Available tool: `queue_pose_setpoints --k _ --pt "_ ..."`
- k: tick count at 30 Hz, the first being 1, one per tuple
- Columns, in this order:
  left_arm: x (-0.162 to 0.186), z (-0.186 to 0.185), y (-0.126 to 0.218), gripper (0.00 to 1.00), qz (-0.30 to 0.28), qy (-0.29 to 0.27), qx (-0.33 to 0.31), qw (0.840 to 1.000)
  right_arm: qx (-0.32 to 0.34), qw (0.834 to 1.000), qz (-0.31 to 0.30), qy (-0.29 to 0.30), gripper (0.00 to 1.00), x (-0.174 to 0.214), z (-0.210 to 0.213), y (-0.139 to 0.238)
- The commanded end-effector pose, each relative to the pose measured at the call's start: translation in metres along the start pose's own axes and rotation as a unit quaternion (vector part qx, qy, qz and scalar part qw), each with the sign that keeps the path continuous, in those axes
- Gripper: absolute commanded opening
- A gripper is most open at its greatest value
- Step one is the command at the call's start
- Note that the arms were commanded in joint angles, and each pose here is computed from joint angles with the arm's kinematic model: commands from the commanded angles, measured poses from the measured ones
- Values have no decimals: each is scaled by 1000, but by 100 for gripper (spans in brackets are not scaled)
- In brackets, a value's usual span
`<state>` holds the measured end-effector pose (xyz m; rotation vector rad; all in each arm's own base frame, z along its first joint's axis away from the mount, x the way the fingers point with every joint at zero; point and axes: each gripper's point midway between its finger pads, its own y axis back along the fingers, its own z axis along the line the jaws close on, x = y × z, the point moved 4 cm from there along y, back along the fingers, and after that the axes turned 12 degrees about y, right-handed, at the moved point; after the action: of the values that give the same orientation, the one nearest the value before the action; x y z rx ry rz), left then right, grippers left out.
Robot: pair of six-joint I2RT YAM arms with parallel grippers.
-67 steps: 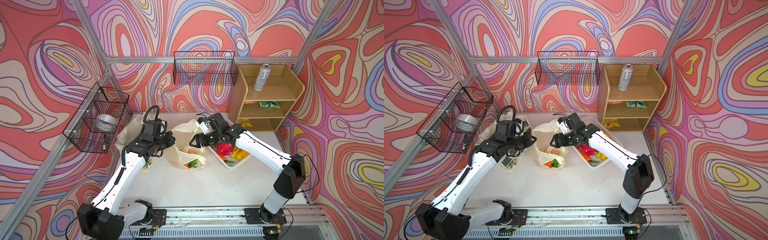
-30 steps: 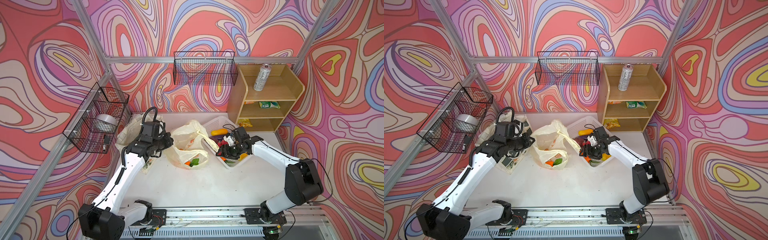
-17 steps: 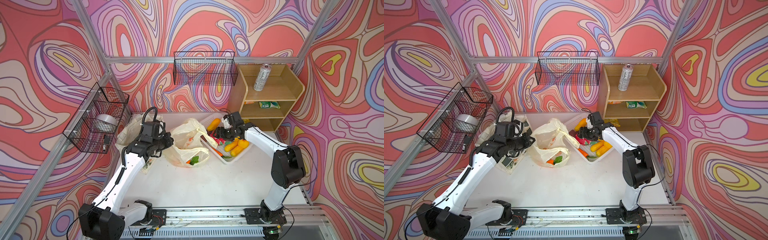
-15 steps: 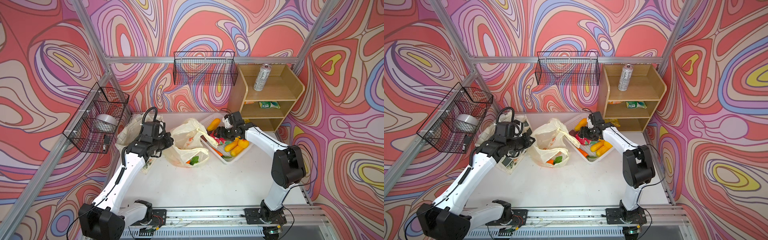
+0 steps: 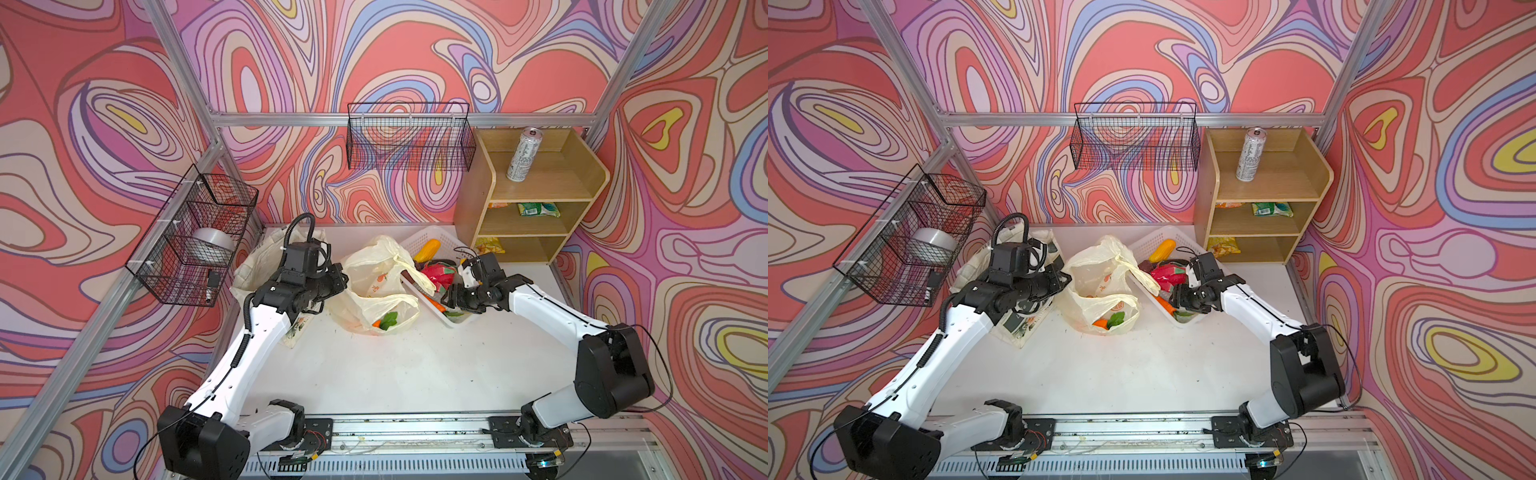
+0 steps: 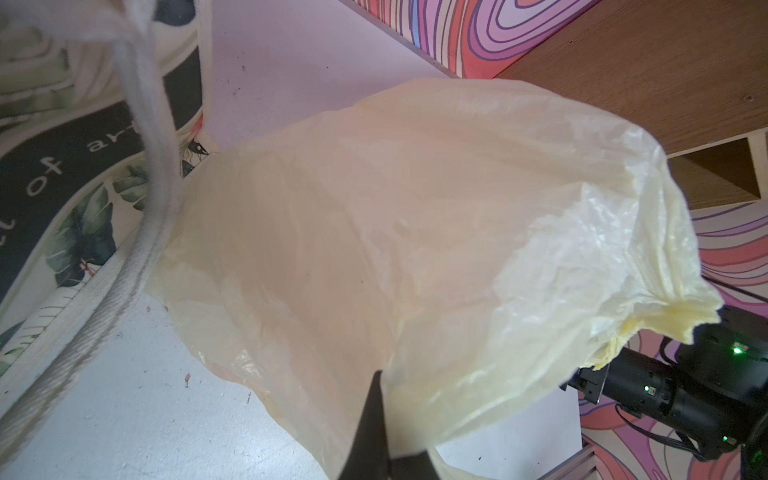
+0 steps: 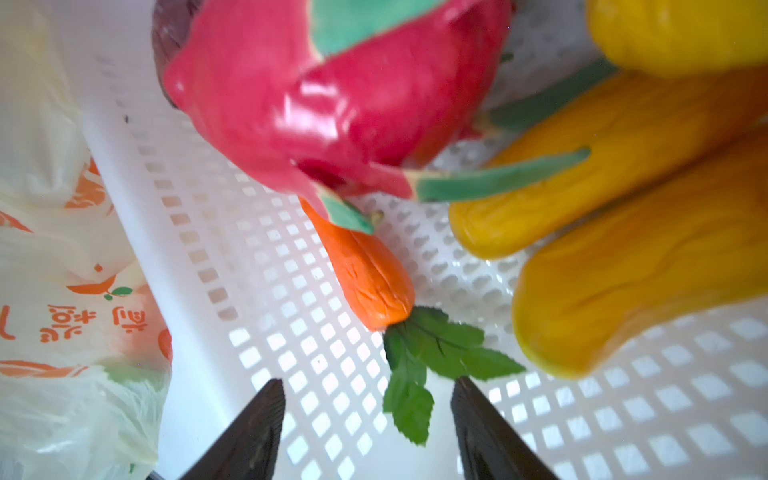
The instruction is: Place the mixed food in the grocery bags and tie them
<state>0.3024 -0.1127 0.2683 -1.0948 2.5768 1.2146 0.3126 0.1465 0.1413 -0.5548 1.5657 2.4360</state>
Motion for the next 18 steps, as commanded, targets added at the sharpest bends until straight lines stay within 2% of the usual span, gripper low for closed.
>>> queue_pose_setpoints --k 1,7,12,14,18 --pt "-4 -1 -1 0 -5 -1 4 1000 -1 998 52 -36 66 36 -5 2" --pt "-6 0 1 0 -10 -3 1 1000 -20 994 81 -74 65 74 -4 15" --pt "-7 0 0 0 -11 -1 1 1000 -61 989 82 -104 63 85 8 27" --pt "-7 0 0 0 -11 -1 0 1000 -65 993 38 -93 63 62 16 41" --pt "-6 0 1 0 -12 1 1 1000 -18 998 -56 -16 65 -23 28 68"
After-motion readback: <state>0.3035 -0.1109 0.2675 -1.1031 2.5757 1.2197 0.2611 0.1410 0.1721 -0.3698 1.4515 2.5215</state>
